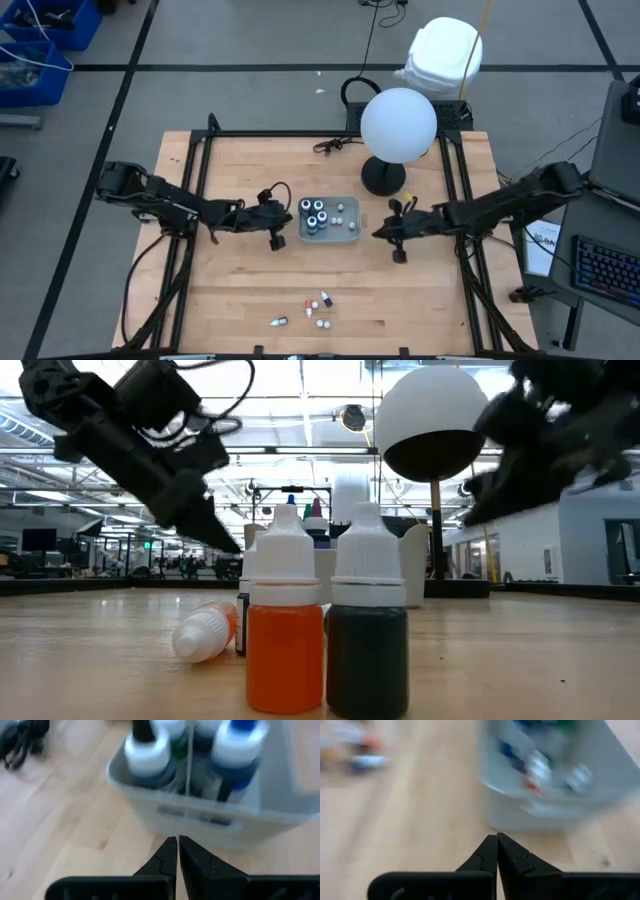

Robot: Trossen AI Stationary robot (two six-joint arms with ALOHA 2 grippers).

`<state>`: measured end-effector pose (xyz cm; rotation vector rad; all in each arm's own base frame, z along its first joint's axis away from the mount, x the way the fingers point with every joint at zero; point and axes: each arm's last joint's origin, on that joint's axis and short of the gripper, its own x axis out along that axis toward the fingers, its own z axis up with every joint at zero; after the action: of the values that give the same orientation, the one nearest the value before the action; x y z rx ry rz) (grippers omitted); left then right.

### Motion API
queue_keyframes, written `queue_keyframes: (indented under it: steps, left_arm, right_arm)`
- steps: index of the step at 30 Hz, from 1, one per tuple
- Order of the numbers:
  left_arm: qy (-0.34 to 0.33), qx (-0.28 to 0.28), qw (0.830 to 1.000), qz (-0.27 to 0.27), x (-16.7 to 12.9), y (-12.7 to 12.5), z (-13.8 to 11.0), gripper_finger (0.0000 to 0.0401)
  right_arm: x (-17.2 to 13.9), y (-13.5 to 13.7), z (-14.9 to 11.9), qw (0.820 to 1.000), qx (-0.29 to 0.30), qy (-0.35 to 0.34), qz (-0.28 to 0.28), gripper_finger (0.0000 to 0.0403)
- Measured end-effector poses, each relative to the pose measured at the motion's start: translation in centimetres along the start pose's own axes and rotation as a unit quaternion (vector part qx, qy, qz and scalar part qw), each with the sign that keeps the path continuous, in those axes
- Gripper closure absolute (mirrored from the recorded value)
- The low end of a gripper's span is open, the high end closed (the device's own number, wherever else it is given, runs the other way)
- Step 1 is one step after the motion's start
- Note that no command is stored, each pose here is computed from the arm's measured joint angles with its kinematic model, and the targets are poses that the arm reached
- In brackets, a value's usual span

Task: Pick & Place food coloring
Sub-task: Put the left small black food coloring bottle into the gray bin

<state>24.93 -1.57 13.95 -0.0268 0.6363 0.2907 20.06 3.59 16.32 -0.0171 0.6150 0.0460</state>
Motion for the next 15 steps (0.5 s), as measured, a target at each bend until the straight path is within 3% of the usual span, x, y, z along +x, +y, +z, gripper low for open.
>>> queue_keyframes:
  steps: [2,7,15]
  left_arm:
    - [-0.013,0.0,1.0,-0.009,-0.5,-0.3,0.4,0.0379]
    - [-0.032,0.005,0.999,-0.028,-1.4,-1.1,0.8,0.0397]
    - [-0.053,0.044,0.996,-0.052,-2.1,-2.2,1.0,0.0375]
  right_arm:
    - [-1.2,0.0,0.9,0.998,-0.019,-0.038,0.036,0.0403]
    - [-3.9,-0.1,1.4,0.991,-0.028,-0.115,0.068,0.0403]
    - [-5.6,-0.2,-2.7,0.966,-0.027,-0.246,0.08,0.0403]
